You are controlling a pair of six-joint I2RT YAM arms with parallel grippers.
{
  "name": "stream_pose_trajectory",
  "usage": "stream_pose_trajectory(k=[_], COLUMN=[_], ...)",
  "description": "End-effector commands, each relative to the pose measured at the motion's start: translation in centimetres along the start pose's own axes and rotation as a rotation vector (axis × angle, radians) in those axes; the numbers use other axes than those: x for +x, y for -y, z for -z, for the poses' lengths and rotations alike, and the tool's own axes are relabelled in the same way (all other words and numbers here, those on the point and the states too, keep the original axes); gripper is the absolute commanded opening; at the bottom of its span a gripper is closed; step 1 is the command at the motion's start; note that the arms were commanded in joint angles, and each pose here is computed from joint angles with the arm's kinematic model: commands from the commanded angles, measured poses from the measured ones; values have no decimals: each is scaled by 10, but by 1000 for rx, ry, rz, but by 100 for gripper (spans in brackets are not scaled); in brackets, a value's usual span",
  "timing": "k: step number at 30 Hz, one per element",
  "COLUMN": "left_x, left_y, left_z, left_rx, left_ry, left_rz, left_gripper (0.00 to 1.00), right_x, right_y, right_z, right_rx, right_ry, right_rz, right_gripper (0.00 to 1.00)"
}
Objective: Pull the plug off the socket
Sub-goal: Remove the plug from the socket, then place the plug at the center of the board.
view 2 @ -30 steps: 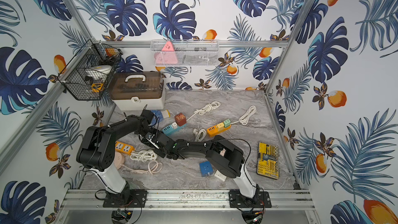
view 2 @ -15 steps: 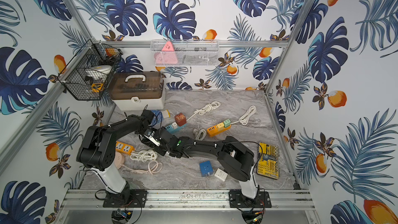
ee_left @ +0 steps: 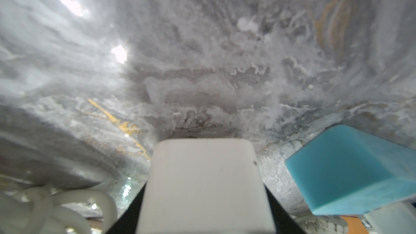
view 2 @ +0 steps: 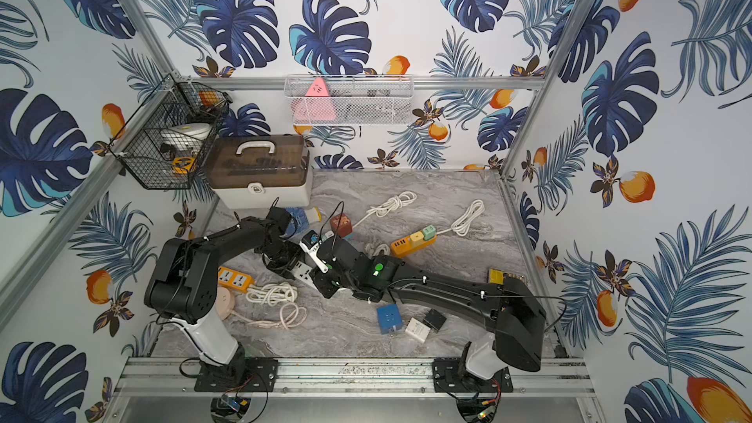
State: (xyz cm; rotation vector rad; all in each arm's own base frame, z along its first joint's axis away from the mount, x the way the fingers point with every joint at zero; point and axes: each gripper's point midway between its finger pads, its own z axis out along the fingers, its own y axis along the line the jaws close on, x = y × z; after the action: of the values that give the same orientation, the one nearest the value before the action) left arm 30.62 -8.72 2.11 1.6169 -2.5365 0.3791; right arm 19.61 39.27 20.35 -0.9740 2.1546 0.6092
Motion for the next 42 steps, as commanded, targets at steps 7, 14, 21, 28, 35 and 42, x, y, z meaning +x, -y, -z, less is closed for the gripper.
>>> stream_pose_trajectory(k=[7, 14, 21, 28, 35, 42], left_x=[0, 1, 0, 1, 1, 1], left_y=[-7, -10, -11, -12, -10, -10], left_z=[2, 0, 1, 0, 1, 3], left_rx=[-10, -8, -8, -5, -5, -8], left_ry=[4, 2, 7, 3, 3, 1], left_rz=[-18, -10, -9, 0, -2, -3], left_gripper=[0, 0, 0, 0, 0, 0], right_x=[97, 142, 165, 184, 207, 225], right_y=[16, 19, 23, 14, 11, 11], right_z=[49, 62, 65, 49, 37, 27], right_rx=[89, 173, 237, 251, 282, 303], right_ry=[-374, -579, -696, -803, -889, -946], right_rz=[-261, -345, -386, -417, -427, -452], right_gripper=[22, 25, 26, 26, 27, 30])
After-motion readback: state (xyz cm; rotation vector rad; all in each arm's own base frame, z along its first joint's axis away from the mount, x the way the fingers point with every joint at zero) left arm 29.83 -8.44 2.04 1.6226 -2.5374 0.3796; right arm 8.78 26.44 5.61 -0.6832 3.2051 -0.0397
